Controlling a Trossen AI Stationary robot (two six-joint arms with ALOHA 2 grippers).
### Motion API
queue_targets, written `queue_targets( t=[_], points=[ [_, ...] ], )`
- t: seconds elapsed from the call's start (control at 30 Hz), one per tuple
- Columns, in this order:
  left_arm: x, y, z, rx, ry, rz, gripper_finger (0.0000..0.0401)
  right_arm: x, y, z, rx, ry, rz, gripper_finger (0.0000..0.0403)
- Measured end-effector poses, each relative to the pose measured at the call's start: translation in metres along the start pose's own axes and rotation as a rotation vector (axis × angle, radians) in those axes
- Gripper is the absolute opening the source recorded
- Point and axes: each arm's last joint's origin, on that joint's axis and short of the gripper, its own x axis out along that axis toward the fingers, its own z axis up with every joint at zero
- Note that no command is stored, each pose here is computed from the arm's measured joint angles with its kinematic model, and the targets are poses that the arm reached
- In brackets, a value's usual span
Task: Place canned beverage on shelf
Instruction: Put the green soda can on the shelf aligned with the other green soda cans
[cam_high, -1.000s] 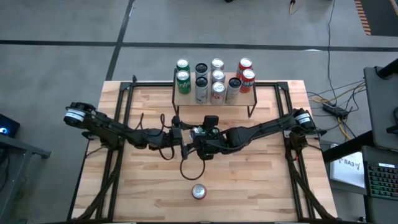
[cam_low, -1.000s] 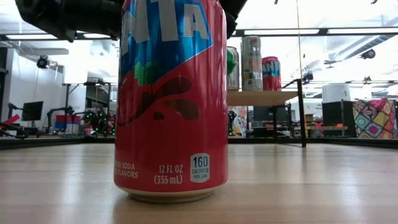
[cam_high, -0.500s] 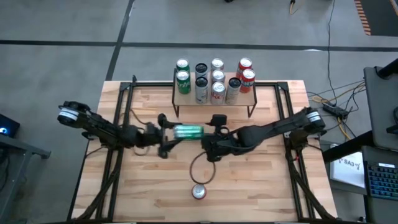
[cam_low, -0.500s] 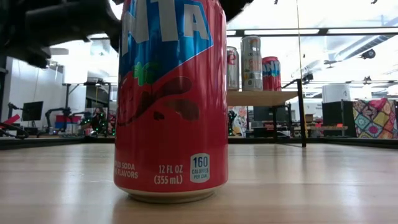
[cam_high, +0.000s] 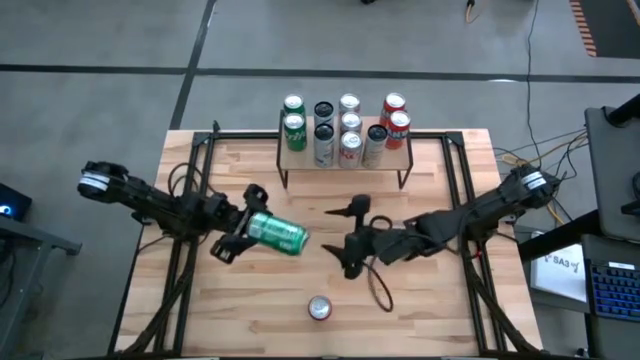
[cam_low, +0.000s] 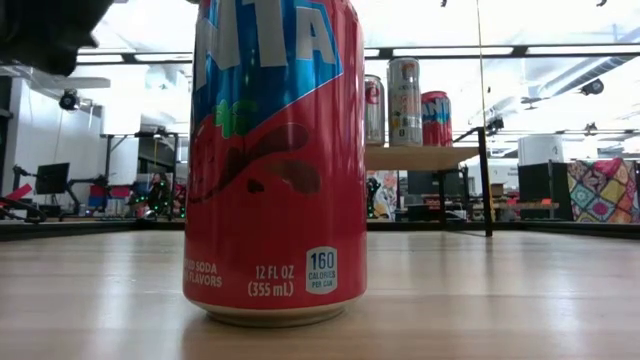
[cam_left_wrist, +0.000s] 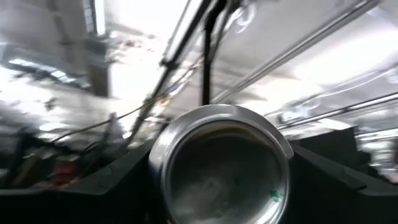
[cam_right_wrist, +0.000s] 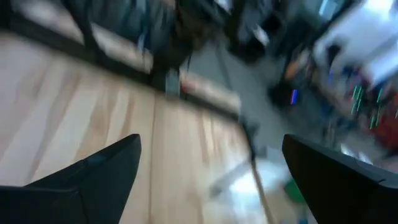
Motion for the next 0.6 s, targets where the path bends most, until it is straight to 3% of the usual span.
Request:
queue_targets(
  t=[0.27,0.33,0.43,0.6],
  points=[
    [0.035,0.0,-0.003,-0.075,-0.008,-0.201,0.0289,0.013,0.021,-0.015,-0.031,-0.67,-0.128,0.0381],
    [0.042,0.001,-0.005,-0.086,-0.011,-0.203,0.0289,0.017,0.024,-0.017,-0.041,-0.788,-0.097,0.0381],
    [0.049,0.003,-0.012,-0.095,0.005,-0.202,0.0289,0.027,0.03,-0.015,-0.06,-0.853,-0.043,0.0381],
    [0.058,0.005,-0.016,-0.093,-0.001,-0.216,0.0289,0.042,0.035,-0.004,-0.076,-0.874,-0.072,0.0381]
  ],
)
